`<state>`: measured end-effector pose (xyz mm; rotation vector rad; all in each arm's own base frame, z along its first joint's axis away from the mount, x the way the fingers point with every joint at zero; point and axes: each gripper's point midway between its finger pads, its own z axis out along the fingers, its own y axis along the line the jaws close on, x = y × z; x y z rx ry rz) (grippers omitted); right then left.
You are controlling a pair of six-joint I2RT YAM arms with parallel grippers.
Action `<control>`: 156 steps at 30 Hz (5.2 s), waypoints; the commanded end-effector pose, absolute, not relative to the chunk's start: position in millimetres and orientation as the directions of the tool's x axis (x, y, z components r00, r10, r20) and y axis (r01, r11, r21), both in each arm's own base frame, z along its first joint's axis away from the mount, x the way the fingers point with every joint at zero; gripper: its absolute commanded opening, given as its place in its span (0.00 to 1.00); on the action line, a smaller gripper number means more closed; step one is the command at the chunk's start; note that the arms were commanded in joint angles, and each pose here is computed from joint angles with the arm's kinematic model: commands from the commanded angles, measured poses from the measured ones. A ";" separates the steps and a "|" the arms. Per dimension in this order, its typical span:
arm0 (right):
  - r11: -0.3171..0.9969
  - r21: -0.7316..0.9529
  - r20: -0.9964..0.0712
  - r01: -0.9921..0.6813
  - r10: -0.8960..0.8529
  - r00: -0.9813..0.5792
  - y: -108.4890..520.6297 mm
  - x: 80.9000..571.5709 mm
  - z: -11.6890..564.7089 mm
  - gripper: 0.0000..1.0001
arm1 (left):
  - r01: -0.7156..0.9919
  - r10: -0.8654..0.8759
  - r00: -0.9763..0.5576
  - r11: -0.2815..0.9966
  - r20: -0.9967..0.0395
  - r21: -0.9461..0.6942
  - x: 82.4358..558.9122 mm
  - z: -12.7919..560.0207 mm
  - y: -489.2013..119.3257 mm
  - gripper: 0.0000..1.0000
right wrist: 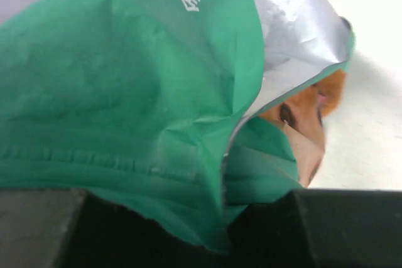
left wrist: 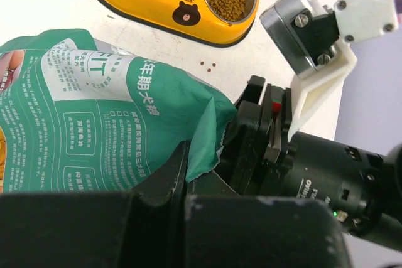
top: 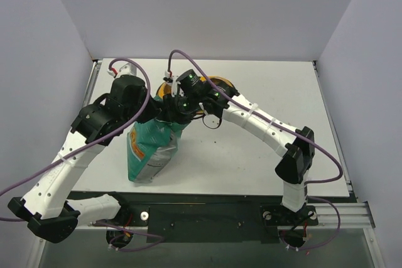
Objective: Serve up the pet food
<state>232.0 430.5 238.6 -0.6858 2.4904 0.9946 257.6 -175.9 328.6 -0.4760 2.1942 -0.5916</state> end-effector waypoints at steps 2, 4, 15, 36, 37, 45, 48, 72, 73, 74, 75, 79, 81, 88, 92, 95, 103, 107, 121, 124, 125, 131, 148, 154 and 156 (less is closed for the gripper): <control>0.238 0.891 -0.355 -0.387 -0.164 -0.920 479.8 207.3 284.7 0.00 | 0.002 -0.612 -0.493 0.710 -0.619 -0.704 265.3 407.7 -186.5 0.00; 0.147 0.937 -0.301 -0.315 -0.111 -0.947 476.9 213.2 307.2 0.00 | 0.009 -0.593 -0.499 0.725 -0.632 -0.688 262.9 410.4 -184.2 0.00; -0.017 0.979 -0.199 -0.201 0.084 -0.976 426.0 247.2 390.8 0.00 | -0.032 -0.609 -0.388 0.759 -0.691 -0.651 250.3 420.1 -143.0 0.00; 0.028 0.989 -0.150 -0.148 0.240 -0.959 353.3 259.5 400.2 0.00 | -0.027 -0.573 -0.314 0.802 -0.757 -0.596 251.7 431.2 -124.8 0.00; 0.025 0.988 -0.151 -0.149 0.240 -0.959 352.3 258.1 401.8 0.00 | -0.031 -0.576 -0.309 0.801 -0.757 -0.598 252.0 431.0 -123.6 0.00; 0.162 0.981 -0.140 -0.111 0.181 -0.973 376.1 243.2 367.4 0.00 | -0.044 -0.599 -0.286 0.788 -0.748 -0.614 246.6 431.7 -115.7 0.00; 0.306 0.937 -0.226 -0.167 0.169 -0.959 347.8 242.8 353.4 0.00 | -0.047 -0.606 -0.283 0.783 -0.744 -0.620 245.5 432.1 -114.8 0.00; -0.055 0.983 -0.162 -0.177 0.210 -0.964 333.1 239.5 415.6 0.00 | -0.062 -0.601 -0.270 0.791 -0.752 -0.609 240.3 432.0 -106.0 0.00; -0.046 0.983 -0.163 -0.176 0.211 -0.964 333.0 239.6 413.9 0.00 | -0.061 -0.603 -0.270 0.789 -0.751 -0.611 240.3 432.3 -106.4 0.00; -0.046 0.983 -0.164 -0.177 0.214 -0.963 333.7 241.2 413.8 0.00 | -0.059 -0.602 -0.269 0.790 -0.752 -0.611 240.3 433.2 -106.3 0.00; -0.057 0.981 -0.170 -0.186 0.212 -0.962 336.0 241.0 417.5 0.00 | -0.058 -0.601 -0.267 0.790 -0.753 -0.610 240.3 433.8 -105.9 0.00; -0.115 0.979 -0.137 -0.166 0.226 -0.964 332.8 242.6 424.1 0.00 | -0.056 -0.602 -0.260 0.790 -0.755 -0.611 240.7 437.8 -105.4 0.00; -0.097 0.983 -0.129 -0.154 0.228 -0.965 329.2 237.3 416.4 0.00 | -0.057 -0.603 -0.257 0.789 -0.755 -0.611 240.9 438.2 -105.0 0.00; -0.123 0.984 -0.098 -0.131 0.242 -0.965 335.8 247.0 403.6 0.00 | -0.061 -0.617 -0.240 0.780 -0.749 -0.623 240.7 440.8 -102.5 0.00; -0.140 0.979 -0.113 -0.151 0.247 -0.962 329.3 247.5 410.1 0.00 | -0.064 -0.616 -0.237 0.781 -0.751 -0.621 240.7 440.6 -101.5 0.00; -0.135 0.979 -0.116 -0.152 0.245 -0.963 327.2 248.6 411.1 0.00 | -0.082 -0.625 -0.219 0.777 -0.749 -0.624 239.3 441.2 -95.8 0.00; -0.157 0.972 -0.129 -0.175 0.265 -0.956 315.3 251.2 432.1 0.00 | -0.176 -0.629 -0.148 0.776 -0.763 -0.606 236.3 437.6 -70.4 0.00; -0.170 0.967 -0.134 -0.188 0.285 -0.949 309.4 257.2 445.0 0.00 | -0.205 -0.618 -0.129 0.782 -0.776 -0.589 237.4 434.6 -63.9 0.00; -0.128 0.965 -0.150 -0.228 0.444 -0.884 287.0 341.2 450.2 0.00 | -0.273 -0.580 -0.095 0.797 -0.809 -0.539 229.6 426.1 -42.0 0.00; -0.107 0.972 -0.134 -0.209 0.476 -0.869 285.5 370.8 433.1 0.00 | -0.271 -0.577 -0.105 0.800 -0.810 -0.535 227.0 427.8 -41.5 0.00; -0.102 0.971 -0.140 -0.216 0.490 -0.861 283.1 378.4 432.5 0.00 | -0.268 -0.572 -0.111 0.805 -0.813 -0.530 227.0 427.9 -42.2 0.00; -0.083 0.977 -0.125 -0.198 0.531 -0.838 285.1 431.2 394.8 0.00 | -0.251 -0.561 -0.113 0.814 -0.820 -0.523 225.7 435.2 -42.6 0.00; 0.117 0.986 -0.162 -0.118 0.530 -0.832 291.0 499.5 263.8 0.00 | -0.208 -0.545 -0.178 0.835 -0.820 -0.510 228.7 433.6 -57.4 0.00; 0.189 0.979 -0.169 -0.078 0.537 -0.827 291.1 512.7 222.4 0.00 | -0.202 -0.532 -0.194 0.844 -0.824 -0.497 234.0 433.9 -63.2 0.00; 0.236 0.970 -0.184 -0.064 0.531 -0.827 290.3 513.8 207.7 0.00 | -0.195 -0.528 -0.200 0.847 -0.825 -0.495 235.3 434.0 -65.6 0.00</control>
